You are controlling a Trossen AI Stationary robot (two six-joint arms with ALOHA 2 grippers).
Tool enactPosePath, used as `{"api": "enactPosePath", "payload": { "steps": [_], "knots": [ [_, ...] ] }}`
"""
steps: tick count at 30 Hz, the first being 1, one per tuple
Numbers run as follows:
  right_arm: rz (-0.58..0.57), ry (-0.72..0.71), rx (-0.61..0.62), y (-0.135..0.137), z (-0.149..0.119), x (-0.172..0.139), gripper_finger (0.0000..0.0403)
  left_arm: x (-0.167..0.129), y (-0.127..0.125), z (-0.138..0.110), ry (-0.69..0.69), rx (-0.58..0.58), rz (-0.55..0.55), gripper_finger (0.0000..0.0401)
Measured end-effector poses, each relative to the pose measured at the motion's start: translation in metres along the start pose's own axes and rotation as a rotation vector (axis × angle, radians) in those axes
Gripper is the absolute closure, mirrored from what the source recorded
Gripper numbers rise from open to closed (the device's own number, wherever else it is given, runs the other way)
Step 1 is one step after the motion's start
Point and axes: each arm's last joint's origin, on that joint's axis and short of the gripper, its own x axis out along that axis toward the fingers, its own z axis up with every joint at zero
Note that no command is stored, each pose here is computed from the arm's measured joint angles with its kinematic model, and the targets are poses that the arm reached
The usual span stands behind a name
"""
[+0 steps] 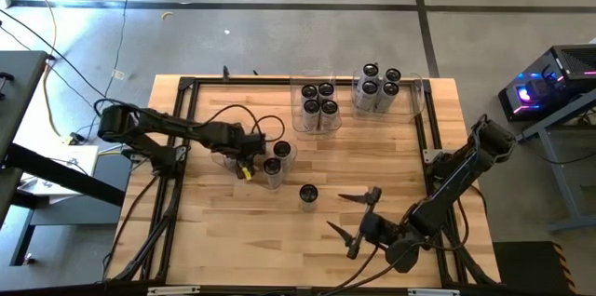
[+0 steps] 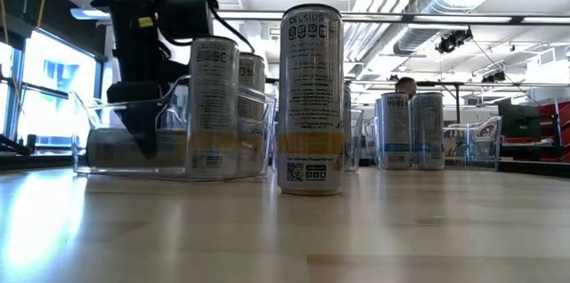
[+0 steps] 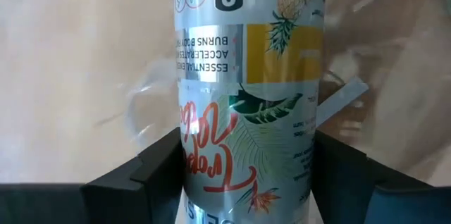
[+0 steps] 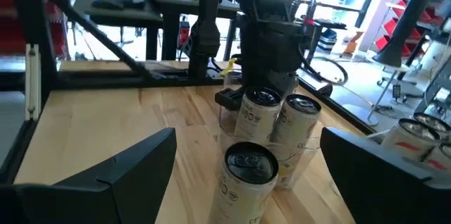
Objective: Sort soda cans
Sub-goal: Adjust the white-yellow soda can into the top left transparent bin
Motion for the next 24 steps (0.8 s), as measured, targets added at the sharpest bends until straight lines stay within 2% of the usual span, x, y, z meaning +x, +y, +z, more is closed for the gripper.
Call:
{"api": "enactPosePath", "payload": {
  "steps": [4,9,14,19,24],
  "knots": [
    [-0.044,-0.002,0.083,-0.004,0.0,0.008,0.0055,-0.029,0.01,-0.008,-0.098,-0.024,0.052,0.0167],
    [0.047,0.068,0.032,-0.014,0.001,0.037,0.0055,-0.064,0.02,-0.022,-0.224,-0.088,0.004,0.0167],
    [0.19,0.122,-0.113,-0.03,0.003,0.072,0.0055,-0.091,0.027,-0.034,-0.268,-0.143,-0.072,0.0167],
    [0.222,0.064,-0.335,-0.049,0.026,0.103,0.0055,-0.128,0.035,-0.029,-0.305,-0.22,-0.146,0.0167],
    [0.24,-0.01,-0.497,-0.064,0.052,0.128,0.0055,-0.162,0.036,-0.019,-0.378,-0.272,-0.322,0.0167]
  ]
}}
